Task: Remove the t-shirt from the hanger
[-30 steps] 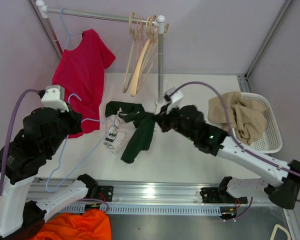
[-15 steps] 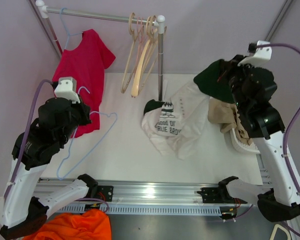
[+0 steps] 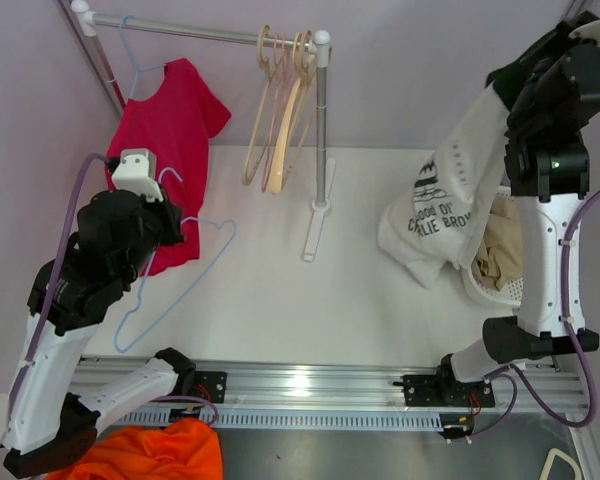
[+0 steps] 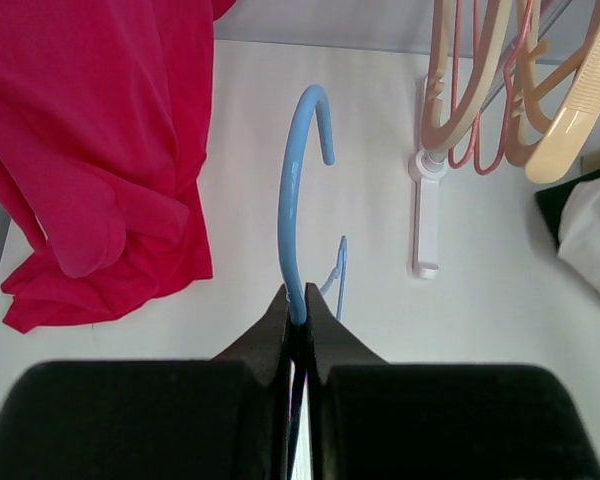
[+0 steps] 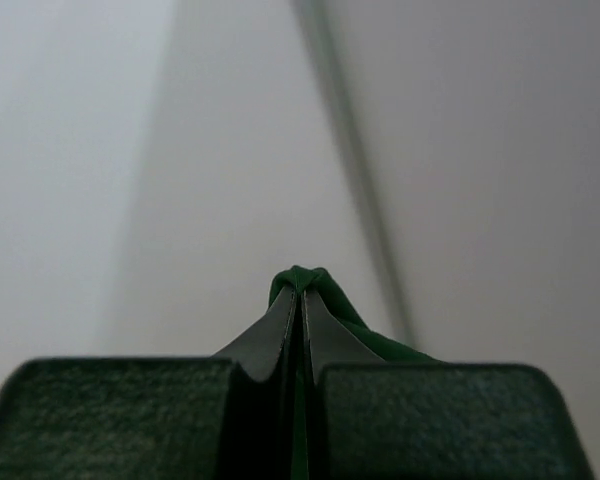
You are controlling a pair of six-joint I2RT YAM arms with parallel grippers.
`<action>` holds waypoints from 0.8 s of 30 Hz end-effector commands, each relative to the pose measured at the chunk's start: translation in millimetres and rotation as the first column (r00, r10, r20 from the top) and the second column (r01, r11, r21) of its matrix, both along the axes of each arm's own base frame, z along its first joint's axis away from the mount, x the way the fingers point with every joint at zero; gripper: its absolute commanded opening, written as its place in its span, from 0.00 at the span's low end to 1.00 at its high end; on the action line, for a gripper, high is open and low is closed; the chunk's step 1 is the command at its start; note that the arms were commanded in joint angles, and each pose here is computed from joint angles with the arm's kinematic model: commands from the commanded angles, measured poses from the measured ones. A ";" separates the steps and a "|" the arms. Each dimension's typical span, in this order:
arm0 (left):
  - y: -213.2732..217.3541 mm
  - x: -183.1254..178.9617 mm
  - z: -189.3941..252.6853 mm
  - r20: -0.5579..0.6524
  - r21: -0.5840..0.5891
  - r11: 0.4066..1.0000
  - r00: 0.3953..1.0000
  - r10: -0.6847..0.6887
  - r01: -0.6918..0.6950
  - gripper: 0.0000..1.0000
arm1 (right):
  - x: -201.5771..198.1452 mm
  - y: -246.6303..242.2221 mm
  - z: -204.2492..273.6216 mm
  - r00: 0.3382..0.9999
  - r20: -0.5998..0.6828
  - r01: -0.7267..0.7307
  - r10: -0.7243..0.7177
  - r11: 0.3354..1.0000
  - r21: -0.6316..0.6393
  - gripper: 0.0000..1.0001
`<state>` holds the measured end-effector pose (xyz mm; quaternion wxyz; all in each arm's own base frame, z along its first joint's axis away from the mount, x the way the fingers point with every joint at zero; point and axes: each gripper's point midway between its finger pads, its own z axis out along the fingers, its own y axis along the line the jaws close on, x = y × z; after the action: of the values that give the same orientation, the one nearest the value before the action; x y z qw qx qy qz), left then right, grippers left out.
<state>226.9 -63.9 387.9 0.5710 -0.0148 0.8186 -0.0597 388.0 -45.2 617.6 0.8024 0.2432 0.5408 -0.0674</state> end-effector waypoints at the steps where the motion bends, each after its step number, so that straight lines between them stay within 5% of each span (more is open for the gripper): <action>1: -5.4 6.4 14.0 0.045 -0.014 1.000 0.999 -0.026 0.026 0.01 | -53.2 -71.3 50.9 0.926 0.174 0.321 -0.334 0.942 0.100 0.00; 10: -13.4 19.2 15.7 0.040 -0.014 0.999 0.999 -0.033 0.034 0.01 | -54.8 -132.1 44.1 0.884 0.150 0.420 -0.442 0.893 0.160 0.00; 14: -11.4 20.1 15.7 0.054 -0.023 1.000 0.998 -0.018 0.019 0.00 | -37.8 -148.0 -31.2 0.885 -0.027 0.459 -0.464 0.863 0.209 0.00; 20: -12.7 21.3 18.4 0.053 -0.027 0.999 0.998 -0.025 0.027 0.01 | -18.2 -144.0 -217.1 0.889 -0.271 0.446 -0.369 0.832 0.329 0.00; 24: -13.0 17.7 19.6 0.055 -0.031 0.999 0.998 -0.037 0.039 0.01 | -14.3 -146.0 -314.4 0.814 -0.454 0.528 -0.362 0.788 0.318 0.00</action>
<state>246.0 -77.0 389.6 0.5700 -0.0091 0.8186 -0.0700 370.0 -190.7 323.3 0.5725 0.4752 0.6349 -0.2081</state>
